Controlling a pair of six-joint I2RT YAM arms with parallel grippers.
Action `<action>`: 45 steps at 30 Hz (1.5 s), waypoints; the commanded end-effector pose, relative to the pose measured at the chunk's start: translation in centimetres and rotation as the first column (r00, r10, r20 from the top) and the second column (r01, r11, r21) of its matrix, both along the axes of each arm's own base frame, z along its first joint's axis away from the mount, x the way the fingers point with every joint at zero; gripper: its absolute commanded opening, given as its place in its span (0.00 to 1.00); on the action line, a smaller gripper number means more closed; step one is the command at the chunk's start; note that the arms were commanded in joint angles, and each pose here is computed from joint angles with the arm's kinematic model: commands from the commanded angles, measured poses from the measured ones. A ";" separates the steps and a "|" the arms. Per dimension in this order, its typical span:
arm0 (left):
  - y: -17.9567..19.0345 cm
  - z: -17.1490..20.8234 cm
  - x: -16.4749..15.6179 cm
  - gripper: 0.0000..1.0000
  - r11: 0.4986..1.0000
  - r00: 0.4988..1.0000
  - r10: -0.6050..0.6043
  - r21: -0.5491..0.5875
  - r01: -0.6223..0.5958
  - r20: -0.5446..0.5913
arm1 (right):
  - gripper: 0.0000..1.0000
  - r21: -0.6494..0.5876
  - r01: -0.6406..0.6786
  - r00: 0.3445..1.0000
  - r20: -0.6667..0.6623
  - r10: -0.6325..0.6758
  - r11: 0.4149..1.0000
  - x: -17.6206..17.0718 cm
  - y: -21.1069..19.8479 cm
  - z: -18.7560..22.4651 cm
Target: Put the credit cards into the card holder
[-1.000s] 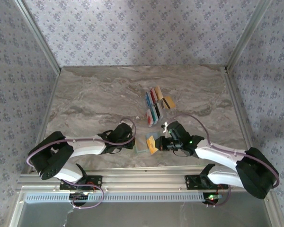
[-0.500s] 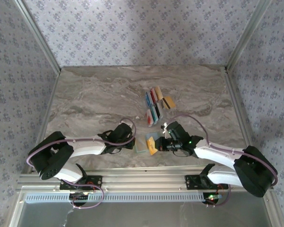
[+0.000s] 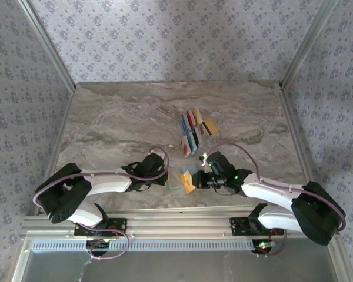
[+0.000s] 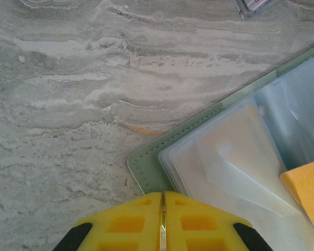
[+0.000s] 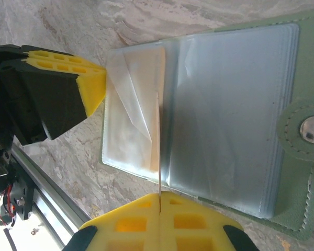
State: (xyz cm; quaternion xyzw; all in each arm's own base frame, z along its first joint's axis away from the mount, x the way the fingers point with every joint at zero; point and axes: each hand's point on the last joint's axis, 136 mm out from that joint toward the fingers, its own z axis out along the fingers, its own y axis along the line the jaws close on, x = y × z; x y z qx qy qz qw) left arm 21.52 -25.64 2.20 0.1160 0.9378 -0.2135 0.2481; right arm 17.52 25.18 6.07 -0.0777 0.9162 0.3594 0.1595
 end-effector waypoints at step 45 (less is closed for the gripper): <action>1.3 -1.6 -0.8 0.10 0.999 1.000 0.008 0.036 -0.007 -0.020 | 0.00 -0.071 0.045 0.999 0.014 -0.044 0.996 3.8 1.6 -1.9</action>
